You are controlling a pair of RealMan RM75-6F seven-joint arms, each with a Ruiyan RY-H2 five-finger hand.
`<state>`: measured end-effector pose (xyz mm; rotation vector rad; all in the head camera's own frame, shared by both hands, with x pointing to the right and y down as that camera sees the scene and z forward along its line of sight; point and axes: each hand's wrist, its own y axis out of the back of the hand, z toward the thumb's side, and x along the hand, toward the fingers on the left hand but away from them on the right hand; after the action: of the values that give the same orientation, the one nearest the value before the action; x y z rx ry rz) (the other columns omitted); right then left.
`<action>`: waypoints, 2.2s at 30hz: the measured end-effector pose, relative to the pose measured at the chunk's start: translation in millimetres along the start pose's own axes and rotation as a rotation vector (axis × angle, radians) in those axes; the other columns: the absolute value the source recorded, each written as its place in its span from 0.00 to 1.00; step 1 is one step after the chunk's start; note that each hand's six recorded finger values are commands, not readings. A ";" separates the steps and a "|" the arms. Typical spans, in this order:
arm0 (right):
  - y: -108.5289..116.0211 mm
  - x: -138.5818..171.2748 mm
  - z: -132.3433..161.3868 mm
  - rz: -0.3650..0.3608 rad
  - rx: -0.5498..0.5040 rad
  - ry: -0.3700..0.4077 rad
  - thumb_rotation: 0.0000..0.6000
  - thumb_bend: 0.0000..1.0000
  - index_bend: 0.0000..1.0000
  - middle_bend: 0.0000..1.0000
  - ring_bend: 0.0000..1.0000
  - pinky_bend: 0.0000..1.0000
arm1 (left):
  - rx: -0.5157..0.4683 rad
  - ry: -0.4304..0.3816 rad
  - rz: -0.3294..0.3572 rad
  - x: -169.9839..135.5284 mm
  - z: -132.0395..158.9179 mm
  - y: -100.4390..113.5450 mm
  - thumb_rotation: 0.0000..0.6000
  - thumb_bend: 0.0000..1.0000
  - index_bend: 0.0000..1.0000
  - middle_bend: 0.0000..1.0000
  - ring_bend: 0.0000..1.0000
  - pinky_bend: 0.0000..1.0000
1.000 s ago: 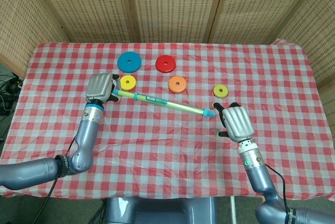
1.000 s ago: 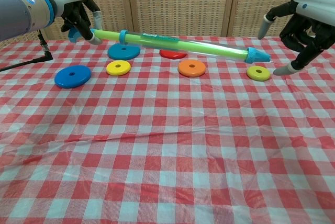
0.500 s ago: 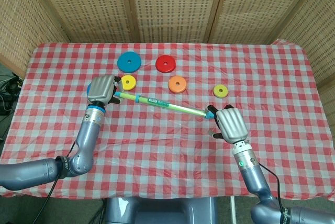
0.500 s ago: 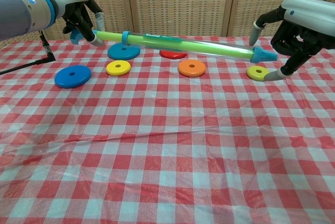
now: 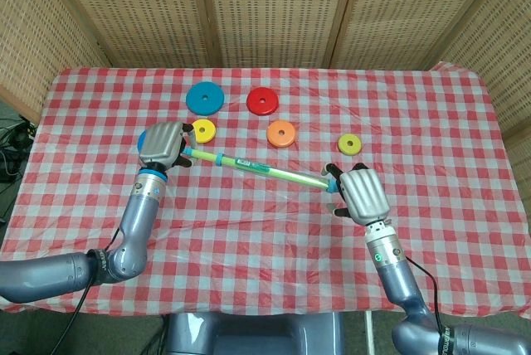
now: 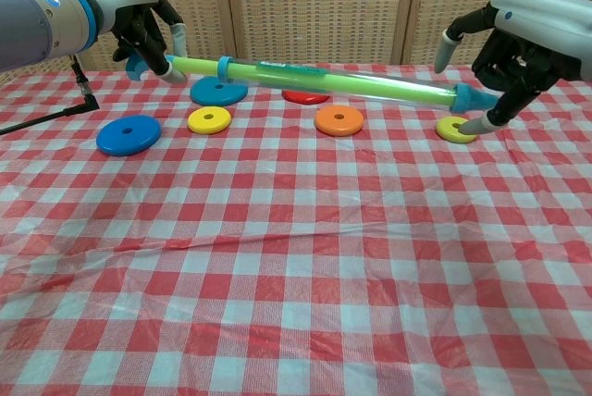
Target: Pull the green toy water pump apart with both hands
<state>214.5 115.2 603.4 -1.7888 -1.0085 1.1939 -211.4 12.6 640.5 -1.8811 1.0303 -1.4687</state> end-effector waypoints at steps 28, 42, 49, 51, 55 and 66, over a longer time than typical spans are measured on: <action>-9.6 -7.3 8.0 0.003 0.019 -0.008 1.00 0.50 0.58 1.00 0.96 0.51 | -0.010 -0.015 -0.023 -6.0 2.1 -3.3 1.00 0.57 0.86 0.95 0.91 0.77; -7.3 -6.5 1.7 -0.019 0.038 -0.030 1.00 0.51 0.63 1.00 0.98 0.51 | -0.004 -0.011 -0.020 -9.9 -4.3 1.8 1.00 0.57 0.86 0.95 0.91 0.77; -7.1 -5.4 -10.6 -0.018 0.048 -0.058 1.00 0.51 0.64 1.00 0.98 0.51 | 0.005 0.006 -0.020 -12.1 -15.0 4.5 1.00 0.57 0.86 0.95 0.91 0.77; -7.4 -5.1 -14.3 -0.017 0.049 -0.066 1.00 0.51 0.64 1.00 0.98 0.51 | 0.006 0.010 -0.020 -12.5 -17.2 4.7 1.00 0.57 0.86 0.95 0.91 0.77; -8.2 -4.3 -20.9 -0.016 0.057 -0.079 1.00 0.51 0.64 1.00 0.98 0.51 | 0.005 0.015 -0.019 -13.2 -21.0 5.3 1.00 0.57 0.86 0.95 0.91 0.77; -5.1 -0.3 -43.8 -0.024 0.078 -0.130 1.00 0.51 0.65 1.00 0.98 0.51 | 0.010 0.032 -0.007 -15.2 -32.3 11.5 1.00 0.57 0.86 0.95 0.91 0.77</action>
<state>254.8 110.1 620.6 -1.6524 -1.0393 1.3306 -247.1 20.1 631.5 -1.8617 1.0294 -1.5095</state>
